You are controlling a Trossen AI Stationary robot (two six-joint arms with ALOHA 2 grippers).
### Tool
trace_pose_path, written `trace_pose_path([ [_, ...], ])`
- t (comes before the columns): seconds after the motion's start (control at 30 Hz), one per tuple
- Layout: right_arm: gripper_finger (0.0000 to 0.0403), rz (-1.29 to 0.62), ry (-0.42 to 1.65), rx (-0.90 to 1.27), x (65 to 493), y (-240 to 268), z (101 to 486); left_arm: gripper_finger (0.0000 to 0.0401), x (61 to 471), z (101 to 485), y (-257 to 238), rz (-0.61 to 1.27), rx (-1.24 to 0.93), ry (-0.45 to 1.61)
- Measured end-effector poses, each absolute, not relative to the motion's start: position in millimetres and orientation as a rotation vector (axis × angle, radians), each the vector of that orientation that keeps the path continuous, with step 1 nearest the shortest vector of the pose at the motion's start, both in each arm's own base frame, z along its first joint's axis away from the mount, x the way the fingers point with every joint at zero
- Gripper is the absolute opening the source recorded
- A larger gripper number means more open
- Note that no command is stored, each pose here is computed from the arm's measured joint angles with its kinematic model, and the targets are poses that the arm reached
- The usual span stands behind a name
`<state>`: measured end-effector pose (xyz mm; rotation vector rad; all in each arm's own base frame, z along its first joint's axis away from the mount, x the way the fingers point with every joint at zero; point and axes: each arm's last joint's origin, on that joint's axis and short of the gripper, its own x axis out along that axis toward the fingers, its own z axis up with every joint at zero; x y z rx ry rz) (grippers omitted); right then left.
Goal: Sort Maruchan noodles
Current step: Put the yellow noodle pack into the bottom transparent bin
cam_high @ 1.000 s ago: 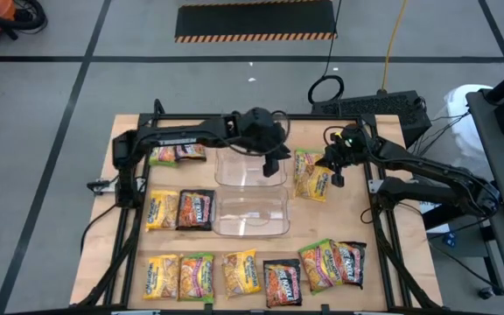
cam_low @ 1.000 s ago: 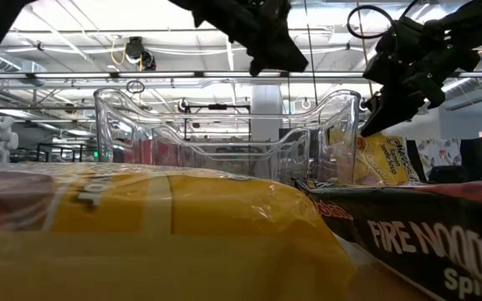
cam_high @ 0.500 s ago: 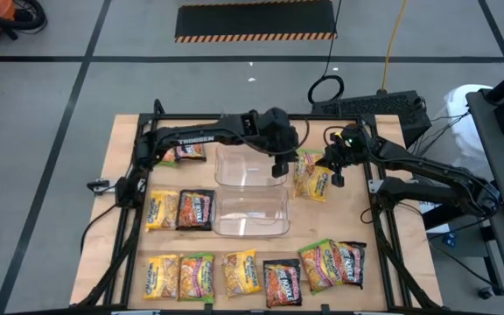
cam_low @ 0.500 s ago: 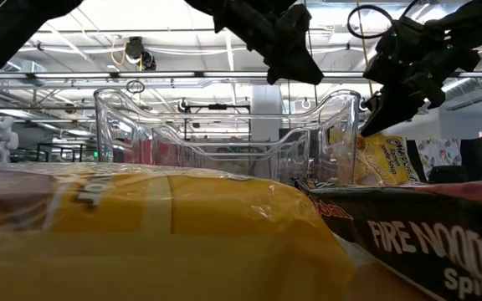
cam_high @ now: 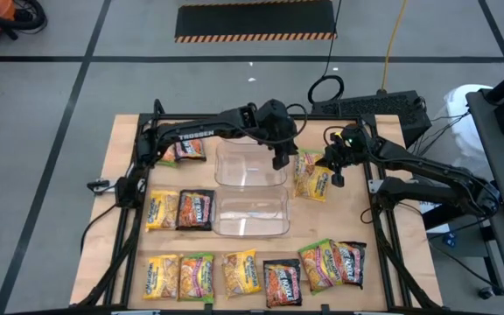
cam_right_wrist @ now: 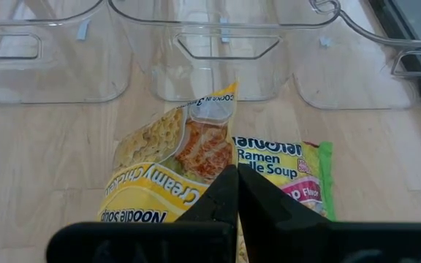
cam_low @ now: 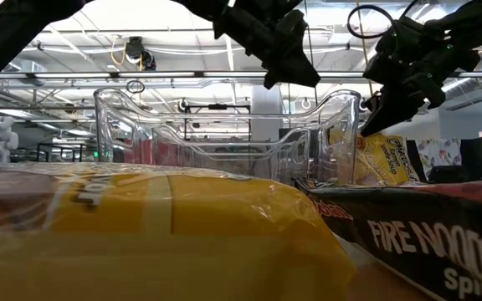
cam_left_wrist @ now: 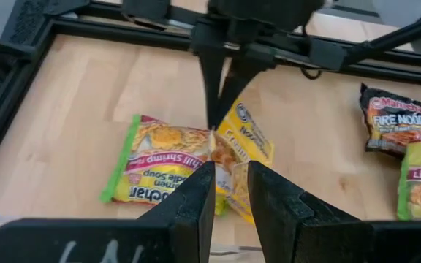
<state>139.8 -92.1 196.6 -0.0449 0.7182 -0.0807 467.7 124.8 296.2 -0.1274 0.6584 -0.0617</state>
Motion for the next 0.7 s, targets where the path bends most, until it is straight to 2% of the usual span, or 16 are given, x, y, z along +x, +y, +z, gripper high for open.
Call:
trace_pose_path([
  [0.47,0.0,-0.084,0.715,-0.048,139.8,-92.2,197.1,0.0088,490.7,263.7,104.9,-0.165,-0.108,0.665],
  [0.7,0.0,-0.083,0.713,-0.05,139.7,-92.0,197.5,0.0088,497.6,258.0,106.0,-0.117,-0.045,0.637],
])
